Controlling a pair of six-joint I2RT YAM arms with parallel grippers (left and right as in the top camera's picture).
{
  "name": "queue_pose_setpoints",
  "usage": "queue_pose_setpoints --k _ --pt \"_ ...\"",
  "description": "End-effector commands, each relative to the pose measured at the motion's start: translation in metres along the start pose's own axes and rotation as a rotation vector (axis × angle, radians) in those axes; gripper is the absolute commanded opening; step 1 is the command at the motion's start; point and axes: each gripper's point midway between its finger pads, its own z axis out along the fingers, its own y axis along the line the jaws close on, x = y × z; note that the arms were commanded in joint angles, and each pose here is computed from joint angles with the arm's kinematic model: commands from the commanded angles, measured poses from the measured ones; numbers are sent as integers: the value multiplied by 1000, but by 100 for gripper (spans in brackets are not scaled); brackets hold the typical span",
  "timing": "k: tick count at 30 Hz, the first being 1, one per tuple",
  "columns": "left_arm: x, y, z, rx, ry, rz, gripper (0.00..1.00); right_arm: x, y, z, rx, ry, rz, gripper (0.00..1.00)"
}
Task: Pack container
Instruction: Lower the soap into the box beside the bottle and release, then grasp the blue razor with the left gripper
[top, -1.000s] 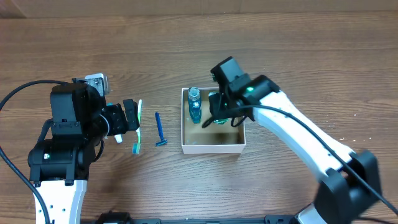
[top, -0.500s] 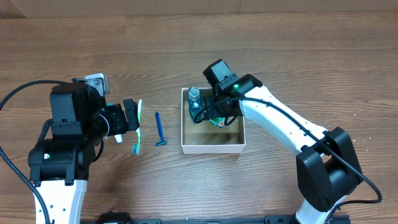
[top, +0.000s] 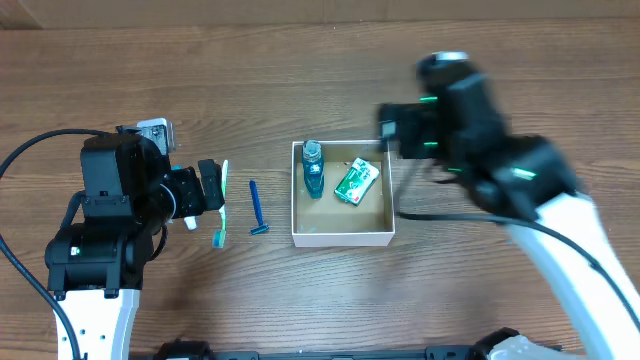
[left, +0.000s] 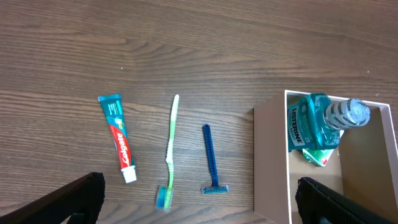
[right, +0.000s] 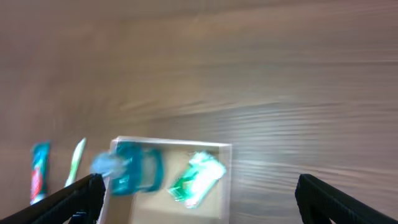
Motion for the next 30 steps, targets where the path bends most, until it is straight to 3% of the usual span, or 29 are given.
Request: queue_pose_setpoints --k 1,8,16,23,25,27,30 --pt "-3 -15 1 36 5 53 100 5 -70 -4 123 66 146 100" --pt "34 -33 76 -26 265 42 100 68 -157 22 224 270 347 100" --pt "103 -19 186 -102 602 -26 100 76 -159 29 215 287 358 100" --pt "133 -10 228 -133 682 -22 100 76 -159 29 215 286 358 100" --pt "135 -9 232 -146 683 -12 95 76 -159 29 215 286 358 100" --pt "143 -10 234 -150 708 -3 82 76 -159 29 215 286 358 100" --pt "150 -15 235 -149 726 15 55 76 -159 29 215 286 358 100"
